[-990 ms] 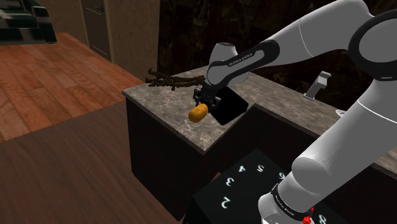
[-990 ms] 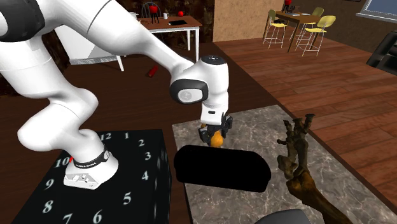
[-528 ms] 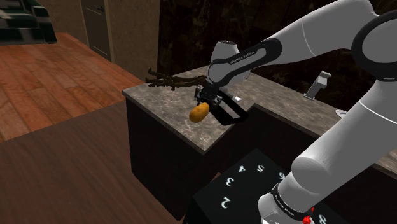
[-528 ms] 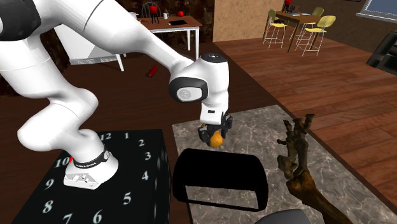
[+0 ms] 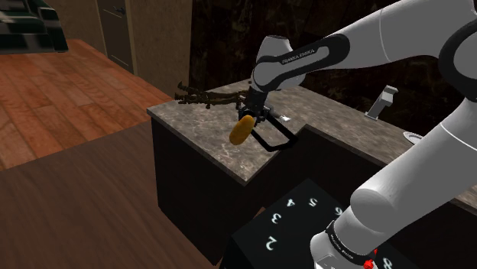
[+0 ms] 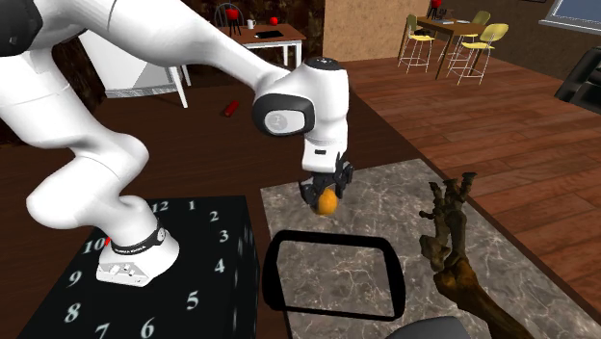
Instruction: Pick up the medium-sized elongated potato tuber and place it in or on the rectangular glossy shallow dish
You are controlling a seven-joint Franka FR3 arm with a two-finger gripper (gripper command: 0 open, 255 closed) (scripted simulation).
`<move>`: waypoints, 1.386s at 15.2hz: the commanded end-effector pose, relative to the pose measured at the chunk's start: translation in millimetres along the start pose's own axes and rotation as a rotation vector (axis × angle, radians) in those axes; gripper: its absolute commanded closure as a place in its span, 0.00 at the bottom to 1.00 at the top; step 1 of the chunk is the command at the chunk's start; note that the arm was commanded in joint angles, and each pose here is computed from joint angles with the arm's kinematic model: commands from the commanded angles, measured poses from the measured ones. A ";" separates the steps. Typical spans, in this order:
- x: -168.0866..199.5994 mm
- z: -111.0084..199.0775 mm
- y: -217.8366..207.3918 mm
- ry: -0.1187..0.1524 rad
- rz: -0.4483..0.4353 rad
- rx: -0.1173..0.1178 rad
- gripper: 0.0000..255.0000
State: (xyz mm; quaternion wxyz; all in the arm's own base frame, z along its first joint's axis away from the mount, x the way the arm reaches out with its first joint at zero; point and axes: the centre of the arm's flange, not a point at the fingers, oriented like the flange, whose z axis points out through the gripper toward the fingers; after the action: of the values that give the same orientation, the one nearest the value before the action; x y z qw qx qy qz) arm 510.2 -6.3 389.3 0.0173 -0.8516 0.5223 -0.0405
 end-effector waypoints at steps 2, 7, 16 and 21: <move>1.5 -15.2 -1.6 0.000 0.000 0.000 1.00; 2.9 -41.5 -3.5 0.000 0.000 0.000 1.00; 49.6 -70.8 21.5 0.000 0.000 0.000 1.00; 106.3 -74.5 55.1 0.000 0.000 0.000 1.00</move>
State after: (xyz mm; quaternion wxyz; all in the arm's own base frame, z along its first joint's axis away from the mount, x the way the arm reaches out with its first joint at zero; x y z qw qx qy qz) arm 505.1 -108.9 466.4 0.0174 -0.8514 0.5227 -0.0404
